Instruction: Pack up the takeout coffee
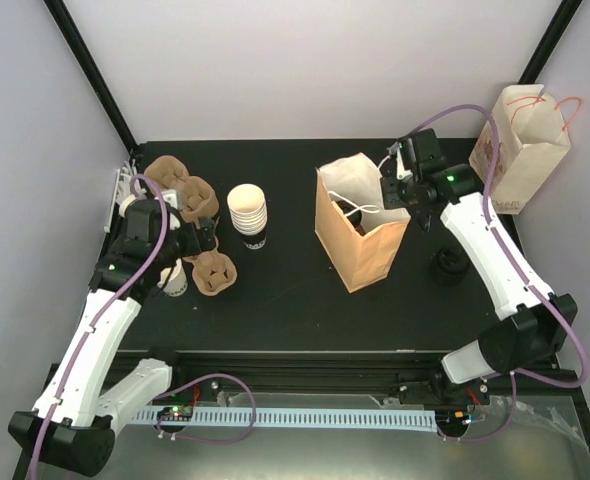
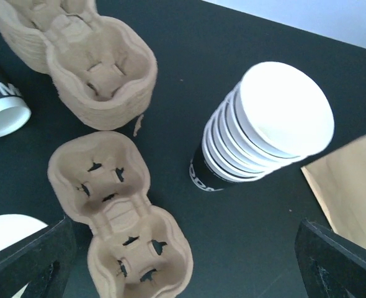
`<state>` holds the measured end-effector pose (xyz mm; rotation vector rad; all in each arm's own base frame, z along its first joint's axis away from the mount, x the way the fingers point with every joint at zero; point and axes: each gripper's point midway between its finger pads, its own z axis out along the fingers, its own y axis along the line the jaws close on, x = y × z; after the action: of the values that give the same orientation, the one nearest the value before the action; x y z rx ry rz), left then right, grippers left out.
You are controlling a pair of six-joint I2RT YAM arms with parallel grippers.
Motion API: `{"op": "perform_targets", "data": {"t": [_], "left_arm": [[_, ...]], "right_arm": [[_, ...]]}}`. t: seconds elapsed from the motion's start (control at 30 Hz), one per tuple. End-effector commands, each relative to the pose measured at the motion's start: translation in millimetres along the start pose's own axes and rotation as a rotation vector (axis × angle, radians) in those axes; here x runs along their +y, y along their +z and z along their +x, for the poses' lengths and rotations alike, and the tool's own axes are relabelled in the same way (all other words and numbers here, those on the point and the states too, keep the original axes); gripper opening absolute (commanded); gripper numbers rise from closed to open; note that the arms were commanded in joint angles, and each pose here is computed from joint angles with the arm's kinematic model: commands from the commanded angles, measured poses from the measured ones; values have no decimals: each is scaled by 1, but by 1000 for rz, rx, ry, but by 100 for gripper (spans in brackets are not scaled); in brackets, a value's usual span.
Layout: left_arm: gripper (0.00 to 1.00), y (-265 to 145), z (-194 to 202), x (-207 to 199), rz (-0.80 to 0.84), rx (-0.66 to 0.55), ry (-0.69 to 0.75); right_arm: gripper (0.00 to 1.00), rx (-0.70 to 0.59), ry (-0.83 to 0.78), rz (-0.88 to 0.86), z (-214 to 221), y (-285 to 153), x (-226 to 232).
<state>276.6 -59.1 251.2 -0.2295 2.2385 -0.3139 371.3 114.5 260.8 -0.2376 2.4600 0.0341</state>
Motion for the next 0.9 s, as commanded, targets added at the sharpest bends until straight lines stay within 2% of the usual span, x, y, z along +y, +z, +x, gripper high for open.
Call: {"op": "perform_targets", "data": {"t": [0.0,0.13,0.2,0.33,0.4,0.6,0.77,0.87], "left_arm": [[99,-12,-26,11,-46,-66,-43],[99,-18,-26,38,-152,-81,-107],[95,-17,-19,48,-178,-78,-142],[72,-7,-5,67,-216,-50,-168],[67,0,0,77,-238,-26,-166],[71,31,23,91,-266,129,-159],[70,51,38,99,-281,237,-162],[69,61,49,104,-296,289,-164]], "right_arm": [[63,-92,43,71,-11,-46,-19],[68,-122,41,16,-6,-73,-13],[69,-140,32,-16,-2,-86,-8],[70,-157,4,-158,10,-106,14],[70,-169,-6,-239,16,-119,25],[70,-158,-15,-427,46,-144,49],[71,-156,57,-351,77,-132,33],[70,-178,94,-368,90,-127,33]]}}
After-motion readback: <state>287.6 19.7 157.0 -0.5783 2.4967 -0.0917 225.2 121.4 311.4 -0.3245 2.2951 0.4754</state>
